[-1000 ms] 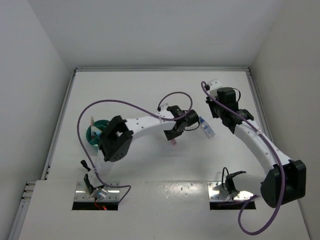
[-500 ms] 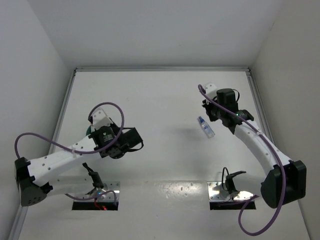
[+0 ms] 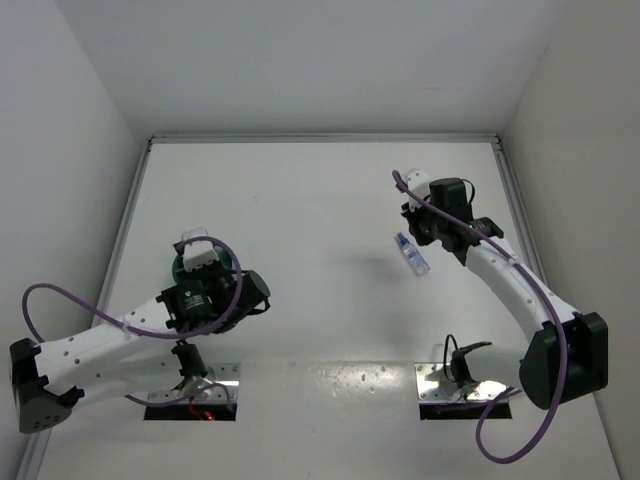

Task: Sort the stationery into containers
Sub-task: Place the pen in the storage box.

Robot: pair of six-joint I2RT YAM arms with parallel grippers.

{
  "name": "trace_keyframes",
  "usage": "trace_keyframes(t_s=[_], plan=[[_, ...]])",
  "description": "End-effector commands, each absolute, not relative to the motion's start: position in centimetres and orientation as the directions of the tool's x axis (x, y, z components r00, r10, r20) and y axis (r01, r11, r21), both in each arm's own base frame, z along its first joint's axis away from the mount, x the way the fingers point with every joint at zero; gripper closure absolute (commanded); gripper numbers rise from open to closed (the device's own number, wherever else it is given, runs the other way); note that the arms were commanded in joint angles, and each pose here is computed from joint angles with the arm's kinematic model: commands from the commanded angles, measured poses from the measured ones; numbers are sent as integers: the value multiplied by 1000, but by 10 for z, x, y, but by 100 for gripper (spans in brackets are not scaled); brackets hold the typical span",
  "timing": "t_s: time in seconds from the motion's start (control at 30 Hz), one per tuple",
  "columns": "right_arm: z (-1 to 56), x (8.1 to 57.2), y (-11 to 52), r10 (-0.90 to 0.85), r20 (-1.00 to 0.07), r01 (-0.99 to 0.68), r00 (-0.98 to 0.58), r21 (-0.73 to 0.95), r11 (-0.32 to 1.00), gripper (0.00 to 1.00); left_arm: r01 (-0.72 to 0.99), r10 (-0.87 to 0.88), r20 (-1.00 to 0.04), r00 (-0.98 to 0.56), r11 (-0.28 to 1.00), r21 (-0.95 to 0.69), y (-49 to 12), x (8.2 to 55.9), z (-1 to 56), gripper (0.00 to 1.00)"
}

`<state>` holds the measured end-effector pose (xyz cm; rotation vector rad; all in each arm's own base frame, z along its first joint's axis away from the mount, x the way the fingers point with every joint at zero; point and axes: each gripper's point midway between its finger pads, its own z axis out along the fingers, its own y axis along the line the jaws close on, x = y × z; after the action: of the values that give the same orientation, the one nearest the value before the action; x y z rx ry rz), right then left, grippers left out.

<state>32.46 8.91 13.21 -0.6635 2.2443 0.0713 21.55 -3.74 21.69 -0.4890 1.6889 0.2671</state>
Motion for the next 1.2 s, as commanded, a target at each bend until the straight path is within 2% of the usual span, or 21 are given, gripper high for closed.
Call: trace_keyframes(t_s=[0.0, 0.17, 0.33, 0.67, 0.9, 0.97, 1.0, 1.07, 1.17], plan=[[139, 330, 92, -440, -722, -494, -534, -156, 856, 85, -450, -128, -987, -95, 890, -72, -41, 219, 212, 100], [135, 328, 93, -442, -712, -502, -545, -145, 852, 85, -453, -78, -987, -143, 891, -5, -45, 220, 183, 100], [135, 328, 93, -442, -712, -502, -545, -145, 852, 85, -497, -67, -990, -122, 868, 3, -43, 225, 162, 100], [135, 328, 93, -442, -712, -502, -545, -145, 852, 85, -570, -59, -997, -51, 821, -19, -22, 226, 155, 100], [137, 328, 93, -441, -718, -501, -538, -148, 853, 85, -600, 22, -995, -101, 796, 78, -14, 227, 142, 100], [137, 328, 93, -441, -718, -501, -538, -148, 853, 85, -604, 6, -996, -89, 795, 59, -17, 229, 143, 100], [137, 328, 93, -441, -718, -501, -538, -148, 853, 85, -602, 54, -992, -114, 790, 112, -13, 227, 141, 100], [137, 328, 93, -441, -718, -501, -538, -148, 853, 85, -612, 12, -997, -81, 789, 59, -14, 228, 143, 100], [137, 328, 93, -441, -718, -501, -538, -148, 853, 85, -616, 25, -996, -89, 784, 75, -12, 226, 140, 100]])
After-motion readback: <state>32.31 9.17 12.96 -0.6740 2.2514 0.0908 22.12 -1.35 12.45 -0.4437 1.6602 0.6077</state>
